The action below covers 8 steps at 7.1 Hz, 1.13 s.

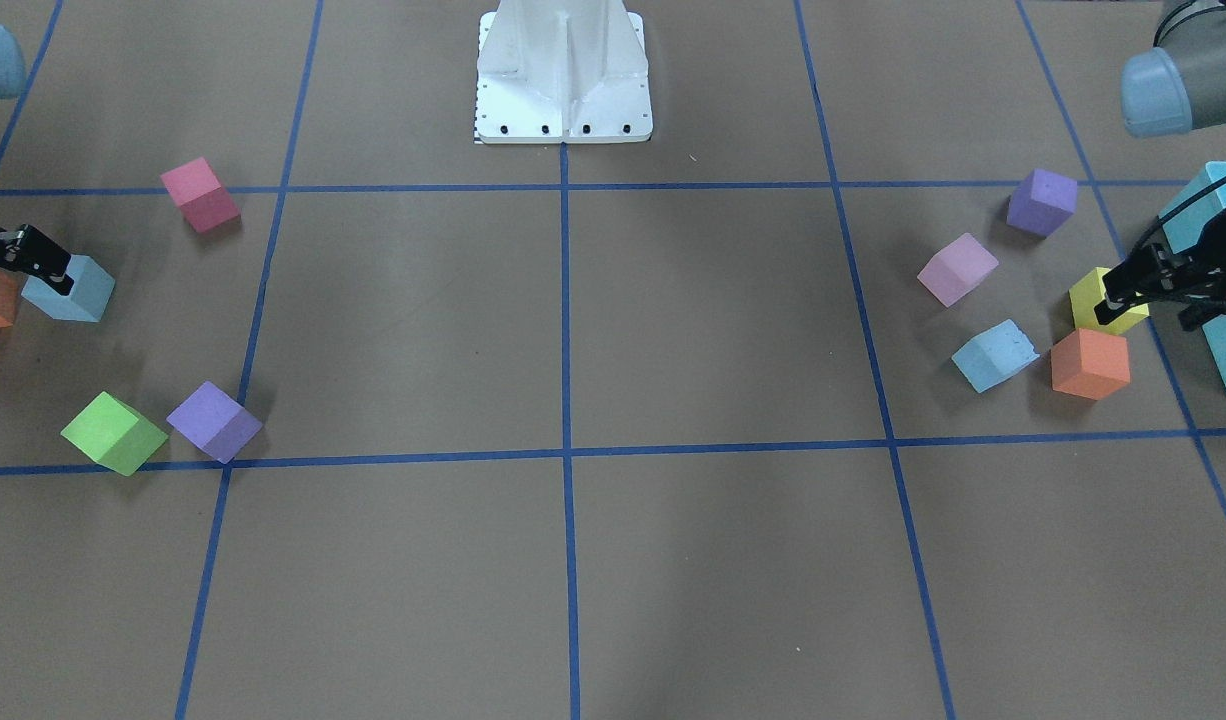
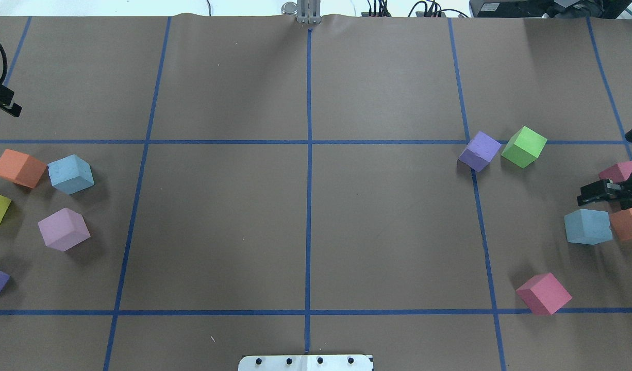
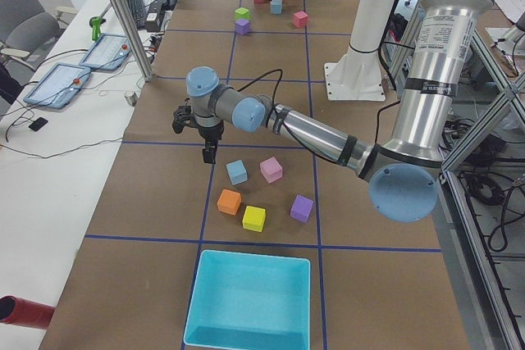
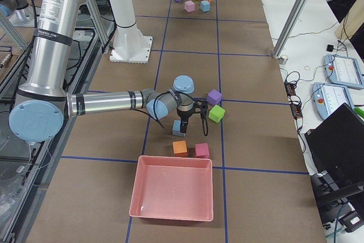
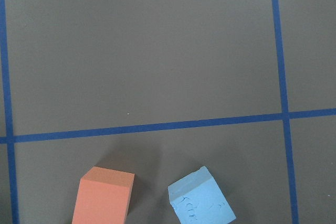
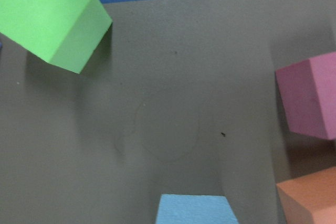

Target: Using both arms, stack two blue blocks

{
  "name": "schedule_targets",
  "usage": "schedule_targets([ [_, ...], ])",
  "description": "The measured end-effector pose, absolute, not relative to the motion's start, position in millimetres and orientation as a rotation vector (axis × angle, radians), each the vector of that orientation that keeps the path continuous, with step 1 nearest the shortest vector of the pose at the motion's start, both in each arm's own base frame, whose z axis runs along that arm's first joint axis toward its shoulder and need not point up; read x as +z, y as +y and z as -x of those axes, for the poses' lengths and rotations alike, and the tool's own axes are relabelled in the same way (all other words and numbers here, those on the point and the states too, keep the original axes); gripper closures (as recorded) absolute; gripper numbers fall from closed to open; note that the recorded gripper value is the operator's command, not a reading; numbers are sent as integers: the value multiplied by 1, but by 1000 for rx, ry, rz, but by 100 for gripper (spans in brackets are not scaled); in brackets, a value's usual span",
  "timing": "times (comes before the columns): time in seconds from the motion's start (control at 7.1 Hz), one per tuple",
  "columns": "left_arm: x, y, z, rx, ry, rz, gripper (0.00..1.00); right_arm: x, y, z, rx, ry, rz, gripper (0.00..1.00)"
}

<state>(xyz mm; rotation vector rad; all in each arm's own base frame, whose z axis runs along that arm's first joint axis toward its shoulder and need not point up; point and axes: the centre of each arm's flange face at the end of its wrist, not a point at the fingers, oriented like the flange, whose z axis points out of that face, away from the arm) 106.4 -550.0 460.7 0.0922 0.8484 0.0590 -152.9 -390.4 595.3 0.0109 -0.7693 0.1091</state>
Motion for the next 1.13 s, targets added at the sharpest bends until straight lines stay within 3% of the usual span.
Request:
schedule_targets([
  [1.13, 466, -534, -101, 55, 847, -87, 1, 579, -384, 196, 103, -777, -15, 1],
])
